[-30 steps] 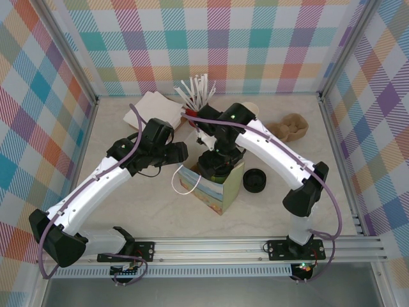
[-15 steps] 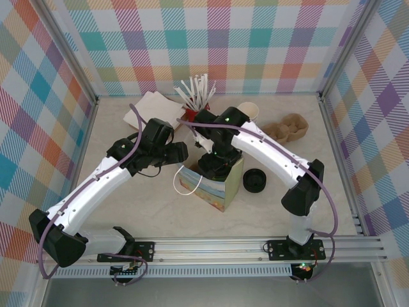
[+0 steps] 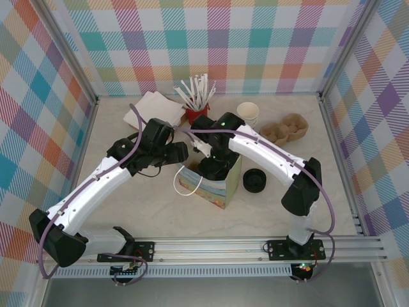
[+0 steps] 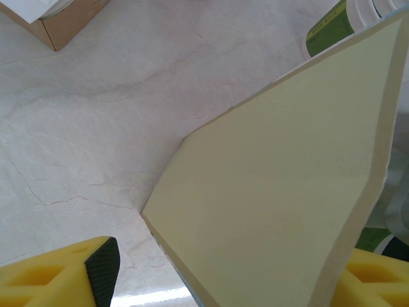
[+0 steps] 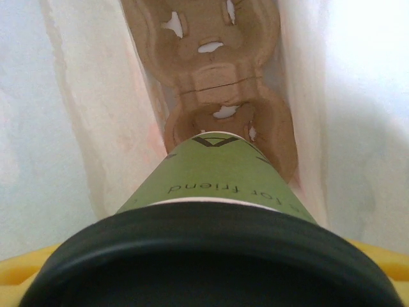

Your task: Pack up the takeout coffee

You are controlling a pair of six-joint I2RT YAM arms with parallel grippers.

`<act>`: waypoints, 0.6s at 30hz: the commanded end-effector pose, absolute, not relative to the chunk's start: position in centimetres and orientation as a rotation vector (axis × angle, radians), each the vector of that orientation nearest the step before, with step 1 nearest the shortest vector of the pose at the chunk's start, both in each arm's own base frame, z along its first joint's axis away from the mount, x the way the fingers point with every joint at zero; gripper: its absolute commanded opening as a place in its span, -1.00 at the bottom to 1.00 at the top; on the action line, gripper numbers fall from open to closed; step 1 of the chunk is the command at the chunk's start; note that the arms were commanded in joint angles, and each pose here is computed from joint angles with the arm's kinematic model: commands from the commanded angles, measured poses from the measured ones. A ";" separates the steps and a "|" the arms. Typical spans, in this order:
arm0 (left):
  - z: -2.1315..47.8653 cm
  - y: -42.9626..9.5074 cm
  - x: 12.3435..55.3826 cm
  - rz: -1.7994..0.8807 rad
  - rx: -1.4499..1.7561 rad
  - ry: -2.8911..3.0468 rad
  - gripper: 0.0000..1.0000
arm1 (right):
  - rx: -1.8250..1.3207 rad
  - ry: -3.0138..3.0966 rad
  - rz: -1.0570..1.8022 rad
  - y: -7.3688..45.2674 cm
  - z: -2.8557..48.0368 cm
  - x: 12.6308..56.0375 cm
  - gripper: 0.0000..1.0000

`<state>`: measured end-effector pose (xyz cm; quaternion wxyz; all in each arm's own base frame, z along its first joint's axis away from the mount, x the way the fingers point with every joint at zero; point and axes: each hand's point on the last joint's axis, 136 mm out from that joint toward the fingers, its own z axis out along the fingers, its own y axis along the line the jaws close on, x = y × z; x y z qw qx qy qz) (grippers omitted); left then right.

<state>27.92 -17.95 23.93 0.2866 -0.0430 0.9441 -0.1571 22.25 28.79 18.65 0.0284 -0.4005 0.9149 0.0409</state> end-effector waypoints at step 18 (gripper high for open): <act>23.0 -16.3 28.2 -0.323 -0.145 2.539 0.46 | -1.280 2.794 0.163 27.5 17.6 23.2 0.47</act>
